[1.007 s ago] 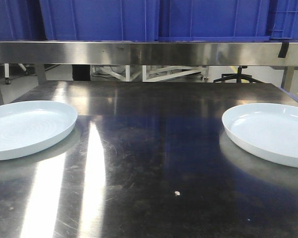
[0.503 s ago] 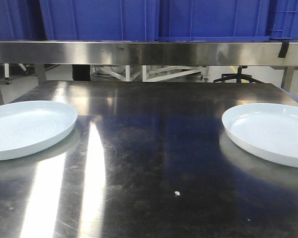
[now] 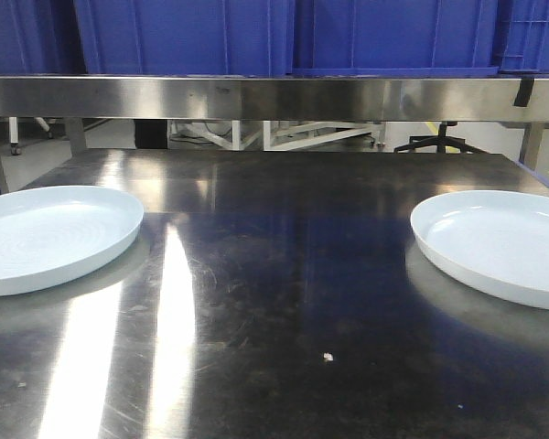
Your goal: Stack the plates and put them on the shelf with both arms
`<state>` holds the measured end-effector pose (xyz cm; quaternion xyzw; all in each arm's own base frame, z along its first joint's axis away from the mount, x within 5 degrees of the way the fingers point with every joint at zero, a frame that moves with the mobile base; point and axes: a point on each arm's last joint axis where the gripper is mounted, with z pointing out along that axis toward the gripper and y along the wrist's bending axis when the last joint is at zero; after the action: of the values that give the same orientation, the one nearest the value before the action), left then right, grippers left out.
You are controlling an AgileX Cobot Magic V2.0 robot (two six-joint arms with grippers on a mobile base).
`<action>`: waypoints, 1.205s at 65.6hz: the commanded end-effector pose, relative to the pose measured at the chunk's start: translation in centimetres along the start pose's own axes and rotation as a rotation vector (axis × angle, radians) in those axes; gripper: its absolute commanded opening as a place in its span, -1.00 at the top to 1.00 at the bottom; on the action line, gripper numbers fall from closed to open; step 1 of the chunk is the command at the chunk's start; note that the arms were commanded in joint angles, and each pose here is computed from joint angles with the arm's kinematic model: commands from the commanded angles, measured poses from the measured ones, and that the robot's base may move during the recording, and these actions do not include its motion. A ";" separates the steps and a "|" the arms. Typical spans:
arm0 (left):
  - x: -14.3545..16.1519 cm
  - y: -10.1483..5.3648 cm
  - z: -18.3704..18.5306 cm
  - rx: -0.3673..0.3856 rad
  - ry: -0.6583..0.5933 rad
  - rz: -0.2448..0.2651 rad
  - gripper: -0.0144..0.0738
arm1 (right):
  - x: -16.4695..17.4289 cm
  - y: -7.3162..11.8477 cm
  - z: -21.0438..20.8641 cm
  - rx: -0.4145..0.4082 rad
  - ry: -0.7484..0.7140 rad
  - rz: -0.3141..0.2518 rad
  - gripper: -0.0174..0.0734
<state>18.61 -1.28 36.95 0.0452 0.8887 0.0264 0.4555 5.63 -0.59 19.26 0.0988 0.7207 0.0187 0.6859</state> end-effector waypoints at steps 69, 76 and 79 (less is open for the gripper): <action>-1.6 0.0 -1.0 0.002 -0.124 0.002 0.46 | -10.5 2.7 13.6 -0.007 0.483 -0.079 0.50; -1.6 0.0 -1.0 0.002 -0.122 0.002 0.46 | -10.7 2.6 13.9 -0.004 0.447 -0.078 0.50; -1.6 0.0 -1.0 0.002 -0.122 0.002 0.43 | -10.8 2.6 14.0 -0.003 0.435 -0.078 0.48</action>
<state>18.65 -1.26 37.00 0.0461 0.8870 0.0278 0.4586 19.47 -1.17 27.36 0.0644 0.8906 0.0193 0.4498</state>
